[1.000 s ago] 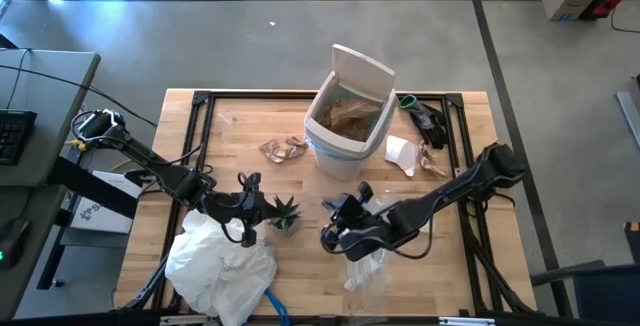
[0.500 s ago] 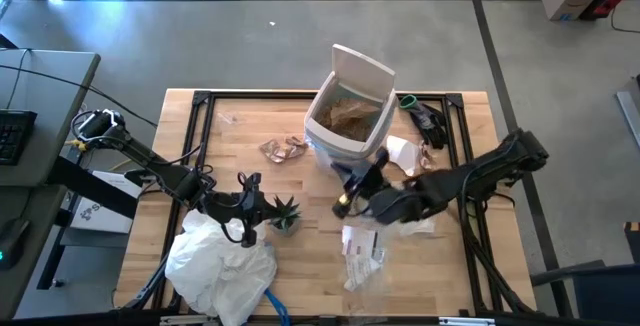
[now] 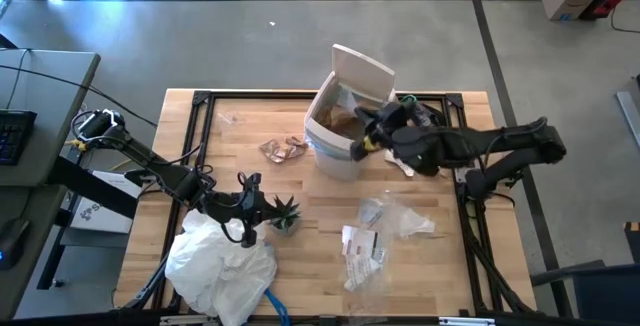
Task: Place trash/remove bag and relplace
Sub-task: Put the transparent plastic into the trash bin
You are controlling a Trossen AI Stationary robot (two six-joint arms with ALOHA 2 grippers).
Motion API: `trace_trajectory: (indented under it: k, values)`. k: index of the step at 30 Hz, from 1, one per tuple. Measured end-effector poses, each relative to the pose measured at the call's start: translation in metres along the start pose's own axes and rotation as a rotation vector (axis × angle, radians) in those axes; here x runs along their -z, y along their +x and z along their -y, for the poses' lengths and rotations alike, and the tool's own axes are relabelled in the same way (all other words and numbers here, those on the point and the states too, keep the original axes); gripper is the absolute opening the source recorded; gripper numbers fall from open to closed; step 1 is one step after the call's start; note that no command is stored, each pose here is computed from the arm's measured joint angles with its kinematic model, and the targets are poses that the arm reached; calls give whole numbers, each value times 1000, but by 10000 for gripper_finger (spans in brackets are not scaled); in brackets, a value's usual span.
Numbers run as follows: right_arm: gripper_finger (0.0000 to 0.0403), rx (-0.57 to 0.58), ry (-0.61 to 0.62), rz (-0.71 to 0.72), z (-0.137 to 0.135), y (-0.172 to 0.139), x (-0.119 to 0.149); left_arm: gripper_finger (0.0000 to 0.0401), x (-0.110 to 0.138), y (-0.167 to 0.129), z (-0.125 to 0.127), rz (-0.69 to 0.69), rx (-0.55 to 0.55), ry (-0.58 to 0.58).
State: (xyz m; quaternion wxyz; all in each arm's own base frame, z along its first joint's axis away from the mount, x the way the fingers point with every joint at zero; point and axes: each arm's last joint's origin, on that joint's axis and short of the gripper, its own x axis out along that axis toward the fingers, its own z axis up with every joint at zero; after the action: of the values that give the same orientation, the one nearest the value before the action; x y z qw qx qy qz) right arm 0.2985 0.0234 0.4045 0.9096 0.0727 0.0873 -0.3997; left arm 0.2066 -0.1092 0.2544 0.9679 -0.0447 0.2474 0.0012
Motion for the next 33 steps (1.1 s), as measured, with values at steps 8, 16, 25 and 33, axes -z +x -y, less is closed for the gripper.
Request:
trace_trajectory:
  k: [8,16,25,33]
  values:
    - [0,71,82,-235,26,35,22,0,0,0,0,1,3,-1]
    - [0,105,82,-279,27,53,29,0,-1,0,0,7,1,-3]
    - [0,60,87,-285,24,55,30,0,-1,0,0,9,1,-4]
    - [0,-26,73,-254,12,53,29,0,-2,0,1,15,3,-8]
